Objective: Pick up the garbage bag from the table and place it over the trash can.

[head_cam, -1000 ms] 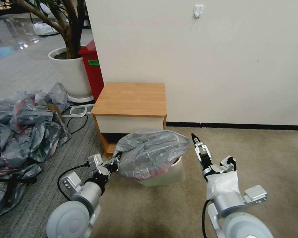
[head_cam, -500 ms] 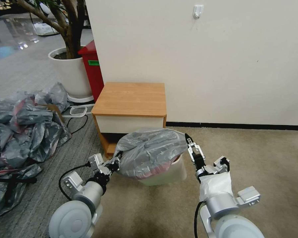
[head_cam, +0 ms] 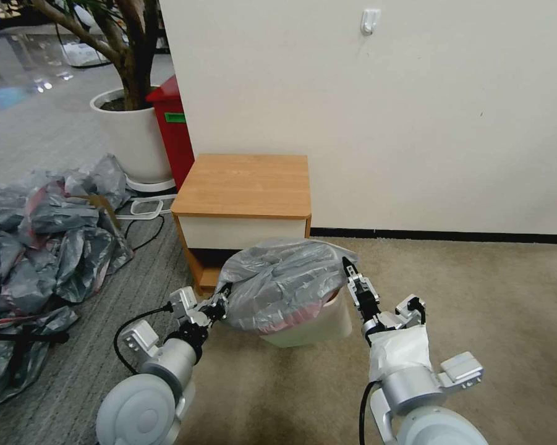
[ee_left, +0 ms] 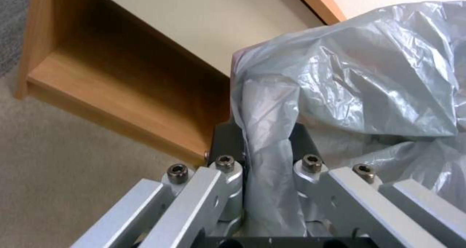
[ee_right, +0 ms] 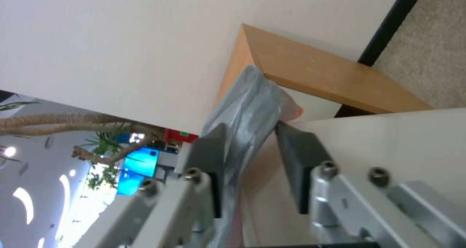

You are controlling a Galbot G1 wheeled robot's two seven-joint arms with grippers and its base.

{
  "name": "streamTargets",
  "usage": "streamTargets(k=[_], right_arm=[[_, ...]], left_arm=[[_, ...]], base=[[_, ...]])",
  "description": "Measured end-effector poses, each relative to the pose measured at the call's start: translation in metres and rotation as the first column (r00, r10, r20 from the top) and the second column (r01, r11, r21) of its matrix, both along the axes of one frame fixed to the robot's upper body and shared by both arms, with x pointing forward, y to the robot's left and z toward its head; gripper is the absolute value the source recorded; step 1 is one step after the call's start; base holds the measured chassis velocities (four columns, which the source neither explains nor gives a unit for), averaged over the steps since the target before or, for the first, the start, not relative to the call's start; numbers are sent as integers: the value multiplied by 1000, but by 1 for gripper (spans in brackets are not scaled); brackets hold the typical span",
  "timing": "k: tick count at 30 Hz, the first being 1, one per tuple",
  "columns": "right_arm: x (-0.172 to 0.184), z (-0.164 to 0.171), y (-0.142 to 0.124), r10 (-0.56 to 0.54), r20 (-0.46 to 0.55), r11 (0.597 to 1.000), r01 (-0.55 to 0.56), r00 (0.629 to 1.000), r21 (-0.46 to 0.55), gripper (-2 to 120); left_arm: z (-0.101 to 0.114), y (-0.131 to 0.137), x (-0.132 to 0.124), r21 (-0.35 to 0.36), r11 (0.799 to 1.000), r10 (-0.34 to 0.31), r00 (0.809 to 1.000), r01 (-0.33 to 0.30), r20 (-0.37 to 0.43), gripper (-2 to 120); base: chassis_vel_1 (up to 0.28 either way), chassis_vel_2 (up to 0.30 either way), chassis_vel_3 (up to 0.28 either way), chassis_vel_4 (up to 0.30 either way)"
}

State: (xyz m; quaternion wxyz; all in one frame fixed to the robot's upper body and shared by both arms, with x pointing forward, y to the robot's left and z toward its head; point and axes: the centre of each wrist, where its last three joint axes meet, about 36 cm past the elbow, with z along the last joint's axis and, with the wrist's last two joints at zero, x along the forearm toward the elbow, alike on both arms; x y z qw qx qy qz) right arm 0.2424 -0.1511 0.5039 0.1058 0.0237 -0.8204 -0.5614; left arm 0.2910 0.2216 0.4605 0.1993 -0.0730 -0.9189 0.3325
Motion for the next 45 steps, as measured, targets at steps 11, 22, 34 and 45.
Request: streamTargets(k=[11, 22, 34, 45], right_arm=[[-2, -1, -2, -8, -10, 1000, 8, 1000, -7, 0], [-16, 5, -12, -9, -31, 999, 8, 999, -46, 0], [-21, -11, -20, 19, -105, 984, -37, 994, -173, 0], [-29, 0, -16, 29, -95, 985, -45, 995, -168, 17]], left_arm=[[-3, 0, 2, 3, 1000, -7, 1000, 7, -7, 9], [-5, 3, 10, -11, 1000, 11, 1000, -11, -21, 9], [1, 10, 16, -86, 996, 11, 999, -15, -47, 9], [-2, 17, 24, -72, 997, 9, 998, -13, -58, 9]], base=[[0, 0, 0, 0], [0, 0, 0, 0], [0, 0, 0, 0], [0, 0, 0, 0]])
